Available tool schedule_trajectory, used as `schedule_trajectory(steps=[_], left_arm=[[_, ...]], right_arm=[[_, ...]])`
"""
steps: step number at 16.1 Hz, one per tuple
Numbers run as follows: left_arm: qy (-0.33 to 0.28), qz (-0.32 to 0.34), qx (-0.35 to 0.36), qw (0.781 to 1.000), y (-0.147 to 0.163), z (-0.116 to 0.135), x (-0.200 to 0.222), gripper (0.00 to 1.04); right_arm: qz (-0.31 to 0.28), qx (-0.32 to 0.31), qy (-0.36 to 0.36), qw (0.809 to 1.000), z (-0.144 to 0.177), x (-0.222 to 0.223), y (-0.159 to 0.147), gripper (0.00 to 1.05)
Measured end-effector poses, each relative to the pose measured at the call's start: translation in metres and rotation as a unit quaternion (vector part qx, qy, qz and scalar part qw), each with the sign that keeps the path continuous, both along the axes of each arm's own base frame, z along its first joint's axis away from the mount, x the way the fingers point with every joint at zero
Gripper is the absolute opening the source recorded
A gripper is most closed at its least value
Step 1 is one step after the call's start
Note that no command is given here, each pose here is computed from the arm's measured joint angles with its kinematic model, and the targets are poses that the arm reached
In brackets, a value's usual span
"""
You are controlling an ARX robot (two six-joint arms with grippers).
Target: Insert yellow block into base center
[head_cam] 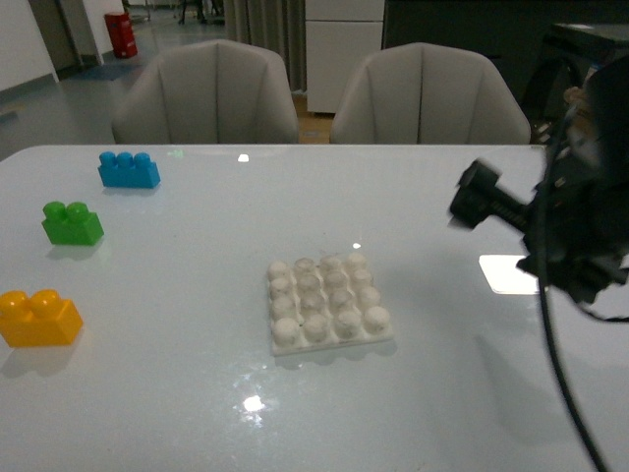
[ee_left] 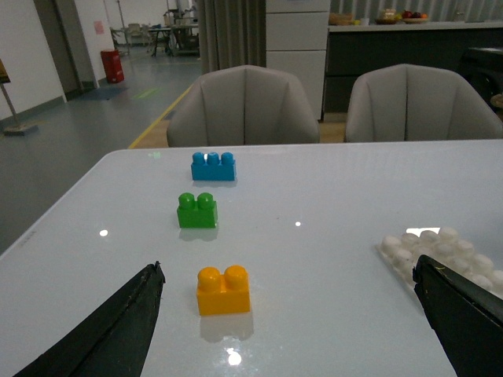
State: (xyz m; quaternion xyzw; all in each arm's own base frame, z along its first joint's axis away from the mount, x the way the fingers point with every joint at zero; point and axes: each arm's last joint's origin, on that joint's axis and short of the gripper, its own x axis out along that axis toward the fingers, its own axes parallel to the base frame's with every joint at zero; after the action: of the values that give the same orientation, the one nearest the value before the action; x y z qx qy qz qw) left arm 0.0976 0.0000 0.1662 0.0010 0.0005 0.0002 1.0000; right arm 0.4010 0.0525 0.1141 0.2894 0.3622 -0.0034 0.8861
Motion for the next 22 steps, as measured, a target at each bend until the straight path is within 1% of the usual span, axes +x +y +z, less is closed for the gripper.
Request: schedule_trajectory(steps=[1,3,5,6,7,8,9,10,11,12,13,14,20,21,22], left_arm=[[0.0,0.0,0.0,1.0,0.0,0.0,0.0,0.98],[0.0,0.0,0.0,1.0,0.0,0.0,0.0,0.98],[0.0,0.0,0.0,1.0,0.0,0.0,0.0,0.98],[0.0,0.0,0.0,1.0,0.0,0.0,0.0,0.98],[0.0,0.0,0.0,1.0,0.0,0.0,0.0,0.98],[0.0,0.0,0.0,1.0,0.0,0.0,0.0,0.98],[0.0,0.0,0.0,1.0,0.0,0.0,0.0,0.98],[0.0,0.0,0.0,1.0,0.0,0.0,0.0,0.98],[0.0,0.0,0.0,1.0,0.0,0.0,0.0,0.98],[0.0,0.0,0.0,1.0,0.0,0.0,0.0,0.98],[0.0,0.0,0.0,1.0,0.0,0.0,0.0,0.98],[0.0,0.0,0.0,1.0,0.0,0.0,0.0,0.98],[0.0,0.0,0.0,1.0,0.0,0.0,0.0,0.98],[0.0,0.0,0.0,1.0,0.0,0.0,0.0,0.98],[0.0,0.0,0.0,1.0,0.0,0.0,0.0,0.98]], right_arm=[[-0.02,0.0,-0.039,0.999,0.023,-0.006,-0.017,0.98],[-0.047,-0.033,-0.116,0.992,0.063,-0.032,-0.039,0.98],[-0.056,-0.076,-0.182,0.979,0.095,-0.069,-0.046,0.98],[-0.051,-0.107,-0.264,0.957,0.111,-0.089,-0.048,0.93],[-0.038,-0.169,-0.342,0.924,0.125,-0.121,-0.051,0.8],[-0.018,-0.222,-0.354,0.908,0.124,-0.157,-0.051,0.67],[-0.003,-0.252,-0.345,0.904,0.113,-0.185,-0.051,0.56],[0.007,-0.269,-0.336,0.903,0.096,-0.215,-0.052,0.42],[0.005,-0.276,-0.35,0.895,0.087,-0.232,-0.052,0.31],[0.002,-0.279,-0.364,0.889,0.08,-0.245,-0.052,0.18],[0.004,-0.282,-0.364,0.888,0.075,-0.251,-0.052,0.07],[0.006,-0.285,-0.36,0.888,0.072,-0.253,-0.052,0.02],[0.005,-0.285,-0.36,0.888,0.061,-0.273,-0.052,0.02],[0.001,-0.285,-0.374,0.883,0.057,-0.275,-0.052,0.02],[0.006,-0.285,-0.359,0.888,0.053,-0.276,-0.052,0.02]])
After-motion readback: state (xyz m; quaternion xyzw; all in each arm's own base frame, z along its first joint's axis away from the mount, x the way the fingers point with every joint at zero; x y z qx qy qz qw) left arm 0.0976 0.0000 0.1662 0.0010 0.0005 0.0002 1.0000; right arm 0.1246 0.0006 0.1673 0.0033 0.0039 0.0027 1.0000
